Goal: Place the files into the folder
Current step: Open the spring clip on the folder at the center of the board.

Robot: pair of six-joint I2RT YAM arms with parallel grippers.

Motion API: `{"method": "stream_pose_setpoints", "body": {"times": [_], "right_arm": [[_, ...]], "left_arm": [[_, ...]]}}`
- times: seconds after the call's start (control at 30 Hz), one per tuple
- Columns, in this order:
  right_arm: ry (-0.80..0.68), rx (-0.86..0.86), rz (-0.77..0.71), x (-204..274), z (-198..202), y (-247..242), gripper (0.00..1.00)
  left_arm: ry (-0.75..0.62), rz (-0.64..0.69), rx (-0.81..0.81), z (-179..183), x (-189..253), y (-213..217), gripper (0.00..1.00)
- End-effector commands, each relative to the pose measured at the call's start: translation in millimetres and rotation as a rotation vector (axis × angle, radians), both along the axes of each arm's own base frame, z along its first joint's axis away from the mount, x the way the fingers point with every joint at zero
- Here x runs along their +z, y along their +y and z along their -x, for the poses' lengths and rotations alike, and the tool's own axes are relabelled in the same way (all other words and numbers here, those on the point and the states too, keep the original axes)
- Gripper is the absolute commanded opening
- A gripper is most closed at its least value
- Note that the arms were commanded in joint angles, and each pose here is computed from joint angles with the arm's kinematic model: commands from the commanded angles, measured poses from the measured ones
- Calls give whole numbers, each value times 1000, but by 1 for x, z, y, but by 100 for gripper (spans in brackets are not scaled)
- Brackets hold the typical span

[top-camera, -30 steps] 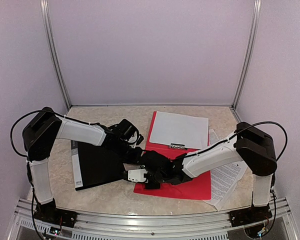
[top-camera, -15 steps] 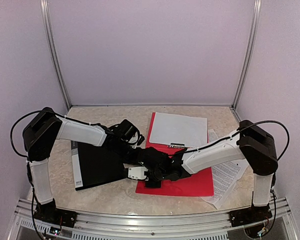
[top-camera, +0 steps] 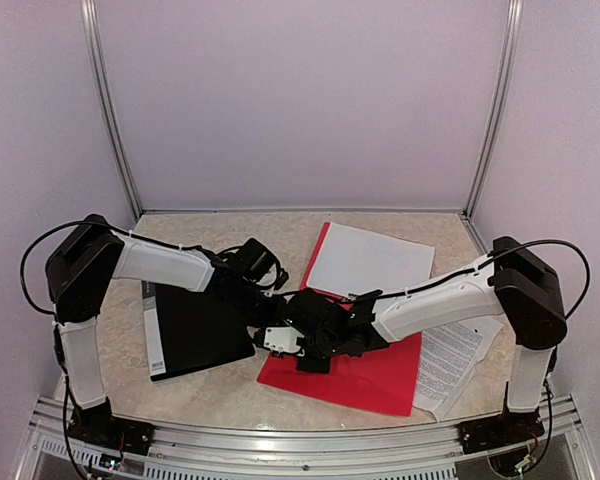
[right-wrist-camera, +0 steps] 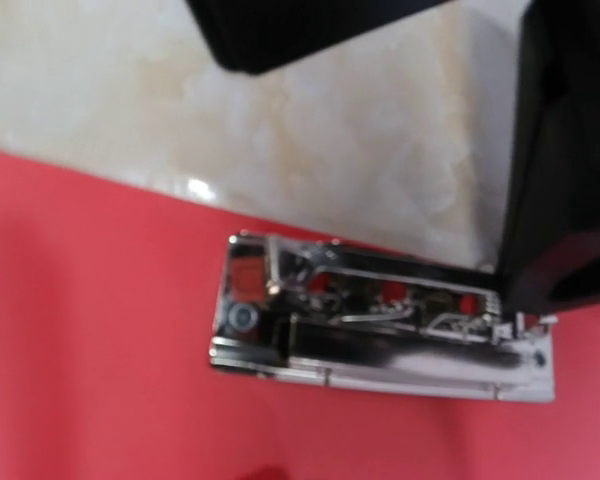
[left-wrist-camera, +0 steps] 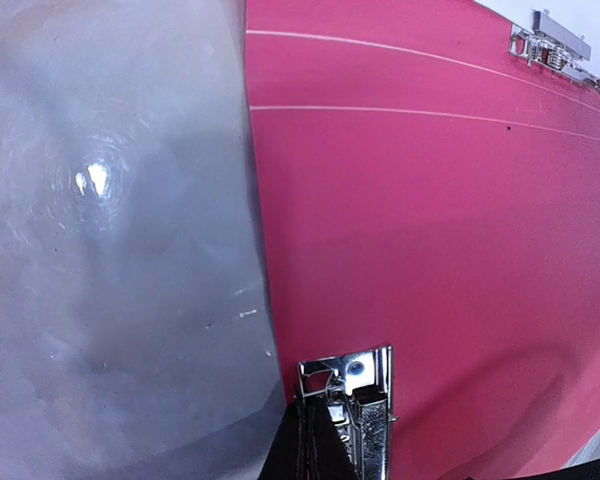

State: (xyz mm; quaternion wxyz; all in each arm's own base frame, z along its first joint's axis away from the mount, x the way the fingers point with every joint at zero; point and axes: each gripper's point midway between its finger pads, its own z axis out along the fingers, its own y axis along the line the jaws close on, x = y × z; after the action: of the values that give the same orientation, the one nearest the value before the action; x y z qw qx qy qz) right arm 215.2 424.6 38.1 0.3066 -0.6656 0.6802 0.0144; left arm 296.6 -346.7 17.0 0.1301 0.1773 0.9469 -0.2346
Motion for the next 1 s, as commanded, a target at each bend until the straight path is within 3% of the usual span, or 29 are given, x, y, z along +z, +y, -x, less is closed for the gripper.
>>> {"method": "stream_pose_setpoints", "body": {"times": [0.0,0.13,0.47,0.97], "right_arm": [[14,-34,-65,14,-1,1,0],[7,14,-128,24,6,17,2],[-50,80,-110,11,9,43,26],[-63,-26,-130,21,9,10,27]], "left_arm": [[96,-154,25,19,-36,31,0],[100,-146,36,19,-33,30,0],[163,-70,78,22,-26,23,0],[146,125,298,15,20,31,0]]}}
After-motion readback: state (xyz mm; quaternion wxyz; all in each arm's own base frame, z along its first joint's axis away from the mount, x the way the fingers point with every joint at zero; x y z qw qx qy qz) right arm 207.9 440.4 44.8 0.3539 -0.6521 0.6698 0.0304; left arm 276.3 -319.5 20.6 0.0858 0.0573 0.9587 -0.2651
